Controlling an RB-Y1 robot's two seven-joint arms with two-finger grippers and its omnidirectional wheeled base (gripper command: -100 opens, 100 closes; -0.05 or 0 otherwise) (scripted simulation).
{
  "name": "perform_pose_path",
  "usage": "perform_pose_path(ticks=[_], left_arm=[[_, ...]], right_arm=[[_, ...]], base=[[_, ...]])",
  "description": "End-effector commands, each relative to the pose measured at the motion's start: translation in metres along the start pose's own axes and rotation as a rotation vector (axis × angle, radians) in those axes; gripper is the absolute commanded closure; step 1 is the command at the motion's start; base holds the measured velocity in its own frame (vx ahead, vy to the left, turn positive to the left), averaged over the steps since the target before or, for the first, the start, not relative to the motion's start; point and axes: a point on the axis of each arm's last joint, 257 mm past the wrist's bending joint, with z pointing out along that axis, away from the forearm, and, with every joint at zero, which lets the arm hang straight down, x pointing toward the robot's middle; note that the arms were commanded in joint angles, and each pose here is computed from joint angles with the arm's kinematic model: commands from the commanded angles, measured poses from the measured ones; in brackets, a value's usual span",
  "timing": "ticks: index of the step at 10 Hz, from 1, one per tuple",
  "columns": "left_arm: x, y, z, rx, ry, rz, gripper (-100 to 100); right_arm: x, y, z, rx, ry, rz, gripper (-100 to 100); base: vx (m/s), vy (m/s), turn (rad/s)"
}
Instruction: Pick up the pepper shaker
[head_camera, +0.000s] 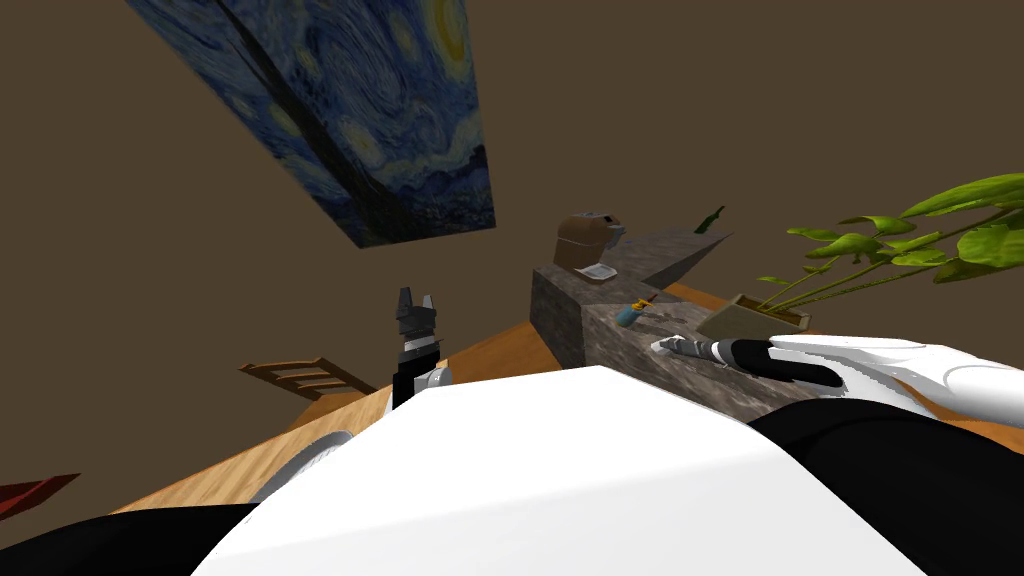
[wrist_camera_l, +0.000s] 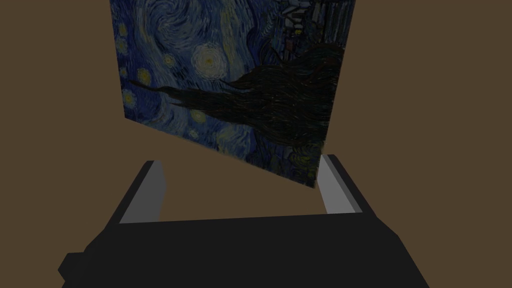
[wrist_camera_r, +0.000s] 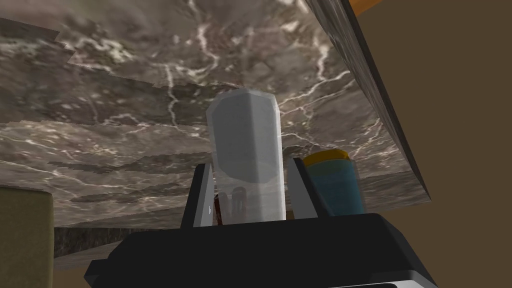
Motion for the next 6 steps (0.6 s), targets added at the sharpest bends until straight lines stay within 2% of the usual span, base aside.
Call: perform_pose_path(ticks=[1, 3, 5, 6], left_arm=[[0.0, 0.0, 0.0, 0.0, 0.0, 0.0, 0], [0.0, 0.0, 0.0, 0.0, 0.0, 0.0, 0], [0.0, 0.0, 0.0, 0.0, 0.0, 0.0, 0], [0.0, 0.0, 0.0, 0.0, 0.0, 0.0, 0]], right_arm=[[-0.009, 0.012, 0.0, -0.018, 0.002, -0.026, 100], [-0.02, 0.03, -0.002, -0.042, 0.004, -0.066, 100], [-0.017, 0.027, -0.003, -0.04, 0.006, -0.063, 100], [-0.018, 0.028, -0.003, -0.04, 0.005, -0.062, 0]], base=[[0.033, -0.004, -0.252], [0.063, -0.002, -0.292], [0.026, -0.004, -0.027], [0.0, 0.0, 0.0]])
